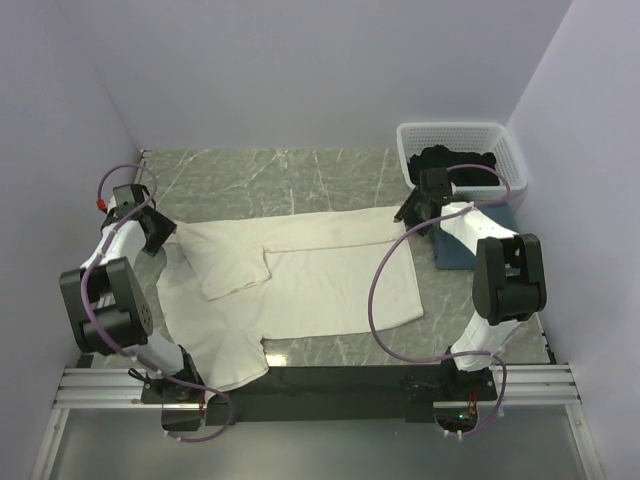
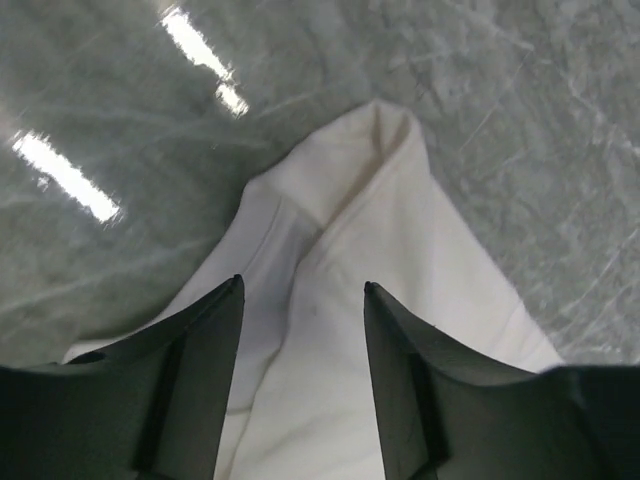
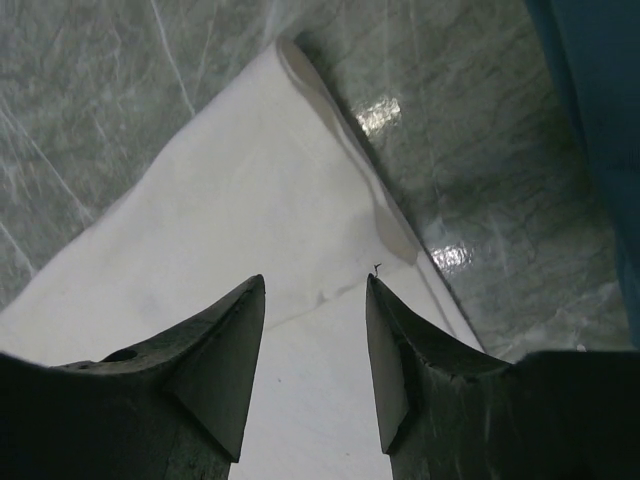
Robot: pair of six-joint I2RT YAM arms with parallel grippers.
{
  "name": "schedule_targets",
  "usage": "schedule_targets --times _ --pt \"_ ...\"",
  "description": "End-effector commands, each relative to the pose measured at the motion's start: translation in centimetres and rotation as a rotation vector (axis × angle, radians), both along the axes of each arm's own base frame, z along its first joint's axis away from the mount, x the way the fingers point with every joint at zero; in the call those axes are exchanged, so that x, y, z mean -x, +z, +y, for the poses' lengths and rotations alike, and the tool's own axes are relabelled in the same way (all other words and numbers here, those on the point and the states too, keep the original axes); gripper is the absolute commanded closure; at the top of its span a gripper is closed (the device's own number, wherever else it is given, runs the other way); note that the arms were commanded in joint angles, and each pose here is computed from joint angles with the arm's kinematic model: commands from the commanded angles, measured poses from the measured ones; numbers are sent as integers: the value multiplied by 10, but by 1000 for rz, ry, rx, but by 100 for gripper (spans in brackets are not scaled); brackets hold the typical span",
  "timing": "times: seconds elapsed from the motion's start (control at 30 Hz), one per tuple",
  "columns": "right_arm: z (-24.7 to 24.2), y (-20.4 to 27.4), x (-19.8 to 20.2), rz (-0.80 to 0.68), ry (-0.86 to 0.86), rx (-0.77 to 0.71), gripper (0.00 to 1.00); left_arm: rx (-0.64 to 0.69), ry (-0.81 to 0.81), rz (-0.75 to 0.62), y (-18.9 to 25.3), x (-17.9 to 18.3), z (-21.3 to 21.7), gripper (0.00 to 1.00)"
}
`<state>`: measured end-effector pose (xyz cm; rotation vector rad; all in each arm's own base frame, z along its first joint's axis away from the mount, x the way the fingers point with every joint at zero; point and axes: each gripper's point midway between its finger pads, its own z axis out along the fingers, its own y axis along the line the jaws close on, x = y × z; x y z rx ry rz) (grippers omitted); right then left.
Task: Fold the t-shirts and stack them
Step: Fold the tshirt
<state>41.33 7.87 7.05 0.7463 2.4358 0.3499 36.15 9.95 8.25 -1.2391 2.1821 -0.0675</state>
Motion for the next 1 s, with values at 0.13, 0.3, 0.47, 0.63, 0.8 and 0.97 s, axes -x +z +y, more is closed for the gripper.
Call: schedule_targets --times 0.13,0.3,0.47,0.63,0.8,0.97 --pt "-3 -6 -20 -26 -67 -69 49 -33 -106 -204 19 -74 8 47" --pt "-1 -14 -24 -14 -72 -79 50 -31 -110 -143 -2 -83 13 50" --pt "1 -26 -24 15 -71 -91 50 -8 -116 -120 -18 -82 9 54" --pt "3 -33 -22 30 -69 -101 50 -5 -143 -103 -28 -77 1 55" --pt "2 -43 -17 58 -72 -97 50 -5 -145 -69 -39 -69 0 61" --pt "-1 -45 -14 68 -77 -84 52 -11 -148 -40 -47 -58 -1 70"
